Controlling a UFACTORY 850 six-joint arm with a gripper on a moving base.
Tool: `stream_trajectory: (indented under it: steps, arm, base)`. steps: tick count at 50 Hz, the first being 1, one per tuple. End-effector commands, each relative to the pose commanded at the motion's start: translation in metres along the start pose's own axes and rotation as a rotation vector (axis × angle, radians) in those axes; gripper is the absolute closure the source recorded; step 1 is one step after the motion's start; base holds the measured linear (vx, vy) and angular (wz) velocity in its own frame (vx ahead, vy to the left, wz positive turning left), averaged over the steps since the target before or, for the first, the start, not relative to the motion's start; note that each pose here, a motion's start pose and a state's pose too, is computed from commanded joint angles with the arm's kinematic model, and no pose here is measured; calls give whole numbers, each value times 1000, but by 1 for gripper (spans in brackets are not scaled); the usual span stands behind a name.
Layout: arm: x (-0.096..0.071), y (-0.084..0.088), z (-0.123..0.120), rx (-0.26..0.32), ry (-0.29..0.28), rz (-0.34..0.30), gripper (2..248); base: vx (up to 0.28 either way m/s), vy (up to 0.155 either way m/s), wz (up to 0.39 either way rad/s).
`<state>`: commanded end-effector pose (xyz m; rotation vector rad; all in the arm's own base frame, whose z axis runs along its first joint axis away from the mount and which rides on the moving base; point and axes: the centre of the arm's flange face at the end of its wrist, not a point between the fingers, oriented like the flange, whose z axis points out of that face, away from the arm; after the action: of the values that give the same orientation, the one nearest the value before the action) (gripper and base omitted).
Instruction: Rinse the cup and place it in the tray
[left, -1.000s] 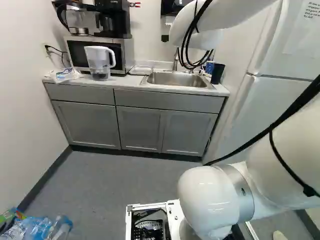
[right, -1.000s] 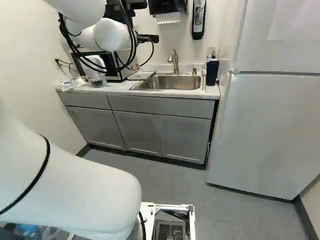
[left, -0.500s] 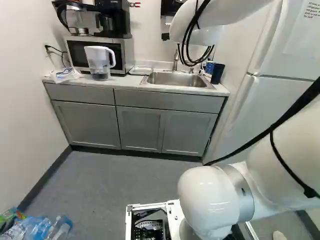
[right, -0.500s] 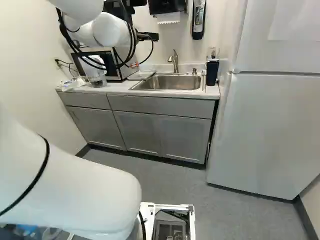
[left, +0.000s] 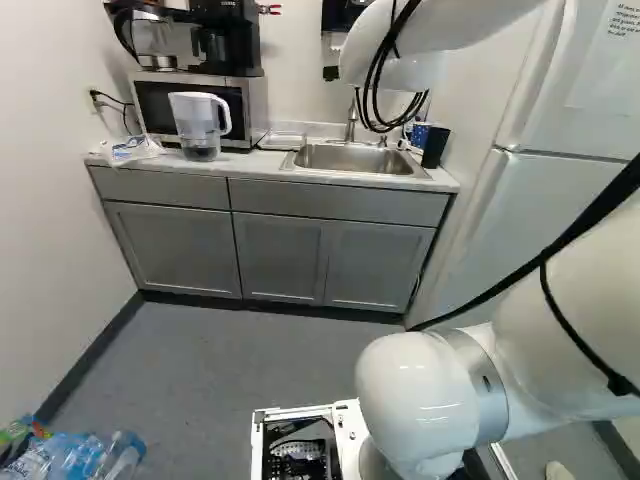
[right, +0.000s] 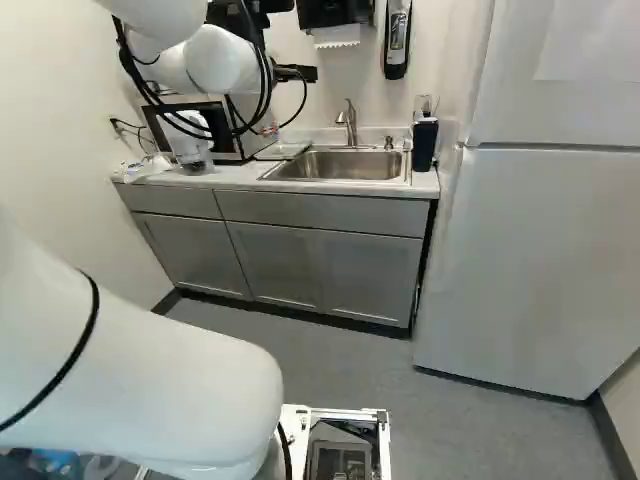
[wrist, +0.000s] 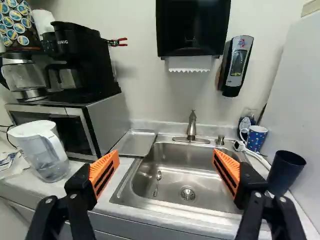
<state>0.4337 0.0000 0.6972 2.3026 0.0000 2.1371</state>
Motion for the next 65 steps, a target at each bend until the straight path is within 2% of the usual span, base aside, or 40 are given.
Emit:
stream_trajectory:
  steps: [35,65]
  arm:
    - [0,0,0,0,0,0,3]
    - [0,0,0,0,0,0,3]
  base:
    - [6,5,12]
    - [81,6,-45]
